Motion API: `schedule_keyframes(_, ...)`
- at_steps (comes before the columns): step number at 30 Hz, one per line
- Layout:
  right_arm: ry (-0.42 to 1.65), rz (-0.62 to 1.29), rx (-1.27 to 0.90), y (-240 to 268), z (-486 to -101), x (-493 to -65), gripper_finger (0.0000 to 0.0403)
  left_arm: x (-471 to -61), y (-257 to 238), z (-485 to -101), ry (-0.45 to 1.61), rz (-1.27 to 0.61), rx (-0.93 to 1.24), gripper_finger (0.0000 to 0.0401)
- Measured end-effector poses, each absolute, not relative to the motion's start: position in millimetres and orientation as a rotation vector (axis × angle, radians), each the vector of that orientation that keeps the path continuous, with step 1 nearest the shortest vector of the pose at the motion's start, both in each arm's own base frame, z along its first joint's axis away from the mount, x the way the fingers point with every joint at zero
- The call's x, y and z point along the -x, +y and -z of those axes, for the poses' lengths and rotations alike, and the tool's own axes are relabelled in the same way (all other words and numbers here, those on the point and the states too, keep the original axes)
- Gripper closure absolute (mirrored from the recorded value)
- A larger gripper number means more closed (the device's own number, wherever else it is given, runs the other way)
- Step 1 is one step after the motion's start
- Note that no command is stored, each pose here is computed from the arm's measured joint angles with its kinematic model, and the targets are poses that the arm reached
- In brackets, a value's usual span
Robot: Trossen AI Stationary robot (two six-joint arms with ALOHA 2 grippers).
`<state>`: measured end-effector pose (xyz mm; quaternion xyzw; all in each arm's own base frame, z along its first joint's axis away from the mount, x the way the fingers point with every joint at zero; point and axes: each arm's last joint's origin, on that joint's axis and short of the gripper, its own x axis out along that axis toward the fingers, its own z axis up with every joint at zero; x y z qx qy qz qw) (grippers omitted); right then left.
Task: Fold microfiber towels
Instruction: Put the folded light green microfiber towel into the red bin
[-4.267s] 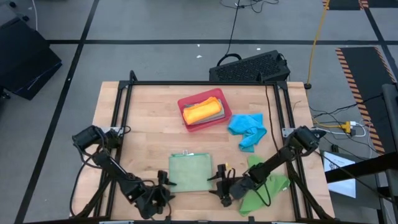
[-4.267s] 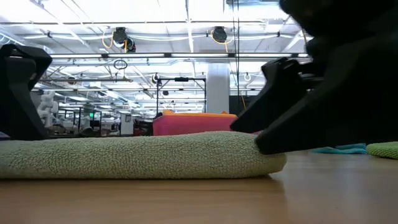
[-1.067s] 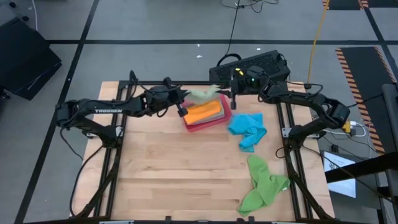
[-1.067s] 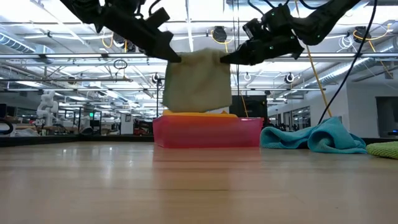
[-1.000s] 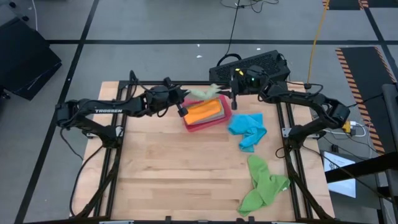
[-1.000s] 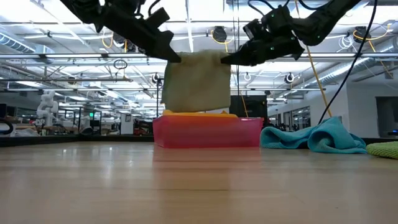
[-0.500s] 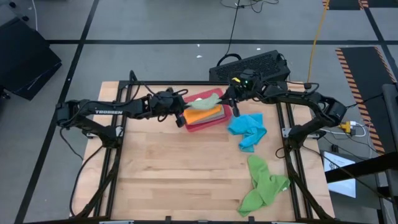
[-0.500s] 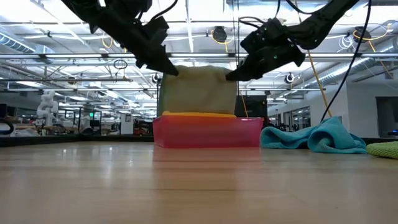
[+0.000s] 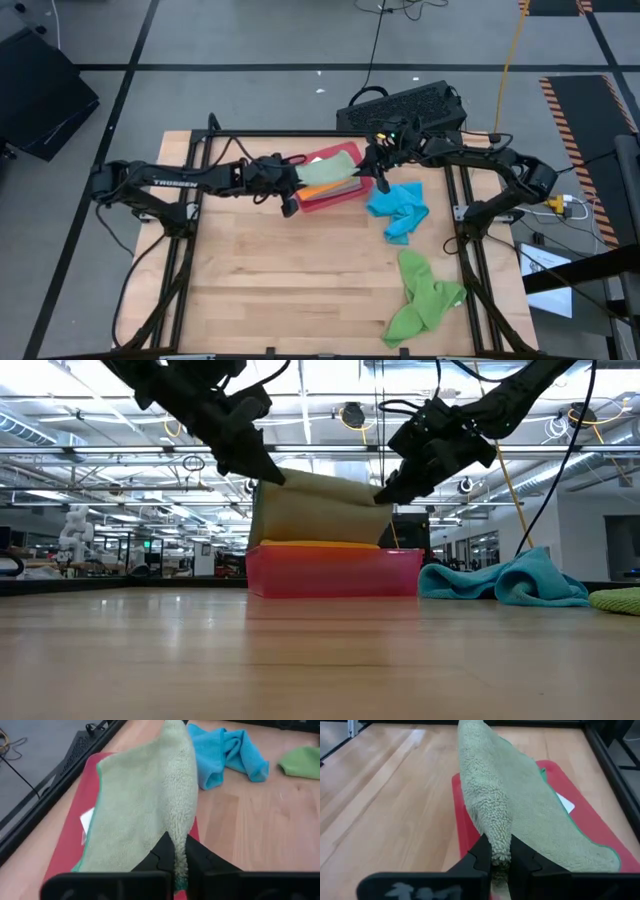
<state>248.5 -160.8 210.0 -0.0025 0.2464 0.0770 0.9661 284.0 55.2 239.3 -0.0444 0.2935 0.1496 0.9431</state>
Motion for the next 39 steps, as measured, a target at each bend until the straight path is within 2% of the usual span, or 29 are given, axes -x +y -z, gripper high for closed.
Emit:
schedule_keyframes(4,0.502,-0.169,-0.040,-159.9,-209.4,-247.9,0.0382,-288.9,52.3,-231.1,0.623,-0.286,0.113,0.0393)
schedule_keyframes(10,0.499,-0.218,-0.081,-157.7,-208.5,-246.8,0.0382,-292.9,44.9,-227.2,0.629,-0.252,0.133,0.0375)
schedule_keyframes(17,0.495,-0.206,-0.083,-160.9,-208.7,-244.9,0.0382,-290.8,45.8,-224.8,0.662,-0.255,0.130,0.0394)
schedule_keyframes(23,0.471,-0.231,-0.108,-164.6,-209.8,-241.9,0.0382,-288.9,48.0,-223.7,0.684,-0.259,0.140,0.0378)
schedule_keyframes(30,0.493,-0.226,-0.191,-160.8,-208.9,-243.5,0.0382,-288.8,53.1,-224.8,0.669,-0.269,0.152,0.0394)
schedule_keyframes(35,0.560,-0.270,-0.246,-148.4,-203.5,-245.4,0.0382,-289.6,43.6,-225.7,0.667,-0.166,0.213,0.0376)
schedule_keyframes(39,0.522,-0.268,-0.219,-148.1,-207.1,-249.6,0.0382,-289.6,42.2,-225.4,0.673,-0.163,0.183,0.0380)
